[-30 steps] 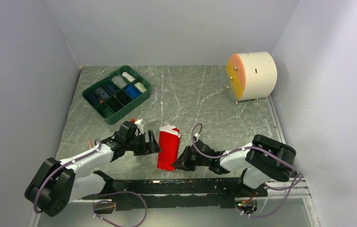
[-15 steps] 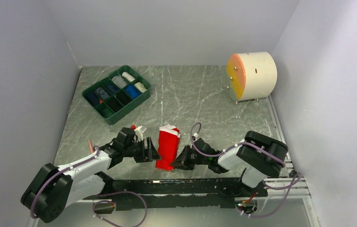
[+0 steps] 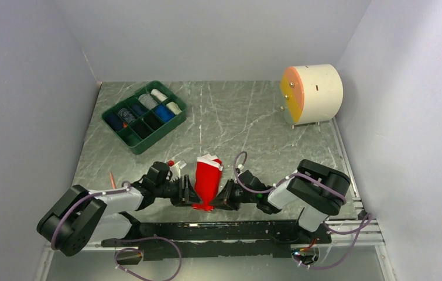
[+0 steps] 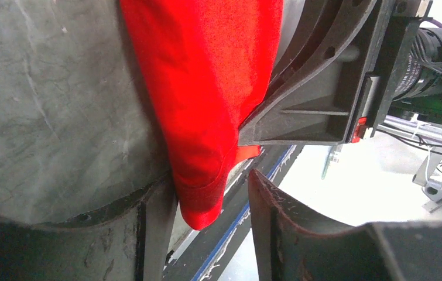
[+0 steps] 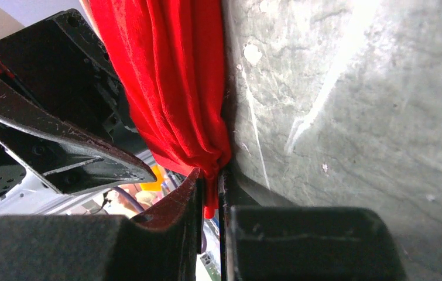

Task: Roll the underwear
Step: Roll the underwear to the center of the board.

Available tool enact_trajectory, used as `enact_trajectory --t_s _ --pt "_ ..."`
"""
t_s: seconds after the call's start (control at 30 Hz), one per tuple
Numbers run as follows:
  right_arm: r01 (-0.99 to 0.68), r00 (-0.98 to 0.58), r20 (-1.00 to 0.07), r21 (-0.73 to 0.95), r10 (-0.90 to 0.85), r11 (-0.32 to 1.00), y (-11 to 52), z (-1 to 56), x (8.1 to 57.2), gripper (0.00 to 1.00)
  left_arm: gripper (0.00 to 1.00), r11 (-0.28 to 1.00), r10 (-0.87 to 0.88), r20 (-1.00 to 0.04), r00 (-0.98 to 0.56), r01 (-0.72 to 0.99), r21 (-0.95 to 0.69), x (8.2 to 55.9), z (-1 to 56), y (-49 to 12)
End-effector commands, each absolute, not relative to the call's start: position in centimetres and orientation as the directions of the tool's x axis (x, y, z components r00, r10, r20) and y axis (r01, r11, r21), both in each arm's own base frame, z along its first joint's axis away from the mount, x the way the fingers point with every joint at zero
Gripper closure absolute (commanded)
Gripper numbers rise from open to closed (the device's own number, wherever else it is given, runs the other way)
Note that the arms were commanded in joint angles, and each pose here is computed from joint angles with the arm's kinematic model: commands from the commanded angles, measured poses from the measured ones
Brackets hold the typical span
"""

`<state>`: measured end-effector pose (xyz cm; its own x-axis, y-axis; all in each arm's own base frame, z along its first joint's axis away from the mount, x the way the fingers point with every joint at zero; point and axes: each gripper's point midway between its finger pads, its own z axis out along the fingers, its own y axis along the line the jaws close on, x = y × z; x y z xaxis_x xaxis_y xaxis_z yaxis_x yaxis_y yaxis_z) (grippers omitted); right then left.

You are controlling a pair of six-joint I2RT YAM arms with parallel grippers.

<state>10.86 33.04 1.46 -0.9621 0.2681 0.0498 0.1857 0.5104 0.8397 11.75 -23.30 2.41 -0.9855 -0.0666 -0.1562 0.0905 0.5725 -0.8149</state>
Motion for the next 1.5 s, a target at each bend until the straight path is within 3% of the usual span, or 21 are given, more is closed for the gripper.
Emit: enact_trajectory --t_s 0.0,0.13,0.27,0.37,0.47,0.63,0.77,0.87,1.13,1.23,1.37,1.47 --pt "0.253 -0.955 0.078 0.714 0.285 0.653 29.7 -3.4 9.1 0.92 0.47 0.726 -0.062 -0.047 -0.997 -0.013 -0.687 8.7 -2.4 -20.0" --pt "0.230 -0.959 0.057 0.732 0.279 0.641 29.9 -2.9 9.4 0.90 0.57 0.746 -0.091 -0.091 -0.992 -0.007 -0.666 9.8 -1.8 -19.8" --pt "0.116 -0.972 -0.043 0.773 0.233 0.624 30.6 -0.9 10.4 0.74 0.70 0.779 -0.110 -0.139 -0.984 0.001 -0.627 11.0 -1.3 -19.3" --pt "-0.007 -0.969 -0.160 0.782 0.190 0.624 31.0 1.1 11.6 0.54 0.77 0.800 -0.114 -0.153 -0.982 0.001 -0.600 11.7 -1.2 -19.1" --pt "-0.207 -0.927 -0.354 0.752 0.120 0.626 31.1 4.0 13.2 0.47 0.77 0.820 -0.099 -0.165 -0.981 0.014 -0.572 12.3 -1.1 -19.0" --pt "-0.655 -0.638 -0.769 0.513 -0.041 0.555 31.7 11.3 16.3 0.43 0.73 0.819 -0.070 -0.179 -0.981 0.046 -0.572 12.9 -0.5 -19.4" --pt "-0.894 -0.220 -0.962 0.134 -0.159 0.427 31.7 13.5 17.2 0.34 0.72 0.834 -0.056 -0.186 -0.981 0.057 -0.548 13.1 -0.5 -19.1" --pt "-0.939 0.050 -0.960 -0.139 -0.274 0.315 31.7 12.7 17.6 0.33 0.67 0.829 -0.041 -0.184 -0.982 0.069 -0.555 12.9 -0.5 -19.2" --pt "-0.863 0.450 -0.793 -0.504 -0.411 0.029 33.2 10.0 15.1 0.38 0.66 0.840 -0.041 -0.187 -0.982 0.067 -0.539 13.1 -0.8 -18.9" --pt "-0.839 0.513 -0.781 -0.545 -0.357 -0.015 33.7 9.7 13.1 0.37 0.65 0.848 -0.056 -0.195 -0.979 0.056 -0.526 13.4 -0.8 -18.7" --pt "-0.763 0.613 -0.649 -0.635 -0.452 -0.122 33.2 6.7 12.2 0.38 0.64 0.852 -0.065 -0.201 -0.978 0.050 -0.521 13.5 -0.6 -18.6" --pt "-0.786 0.598 -0.699 -0.607 -0.393 -0.116 33.8 6.9 10.8 0.38 0.64 0.857 -0.062 -0.204 -0.977 0.053 -0.512 13.6 -0.6 -18.5"
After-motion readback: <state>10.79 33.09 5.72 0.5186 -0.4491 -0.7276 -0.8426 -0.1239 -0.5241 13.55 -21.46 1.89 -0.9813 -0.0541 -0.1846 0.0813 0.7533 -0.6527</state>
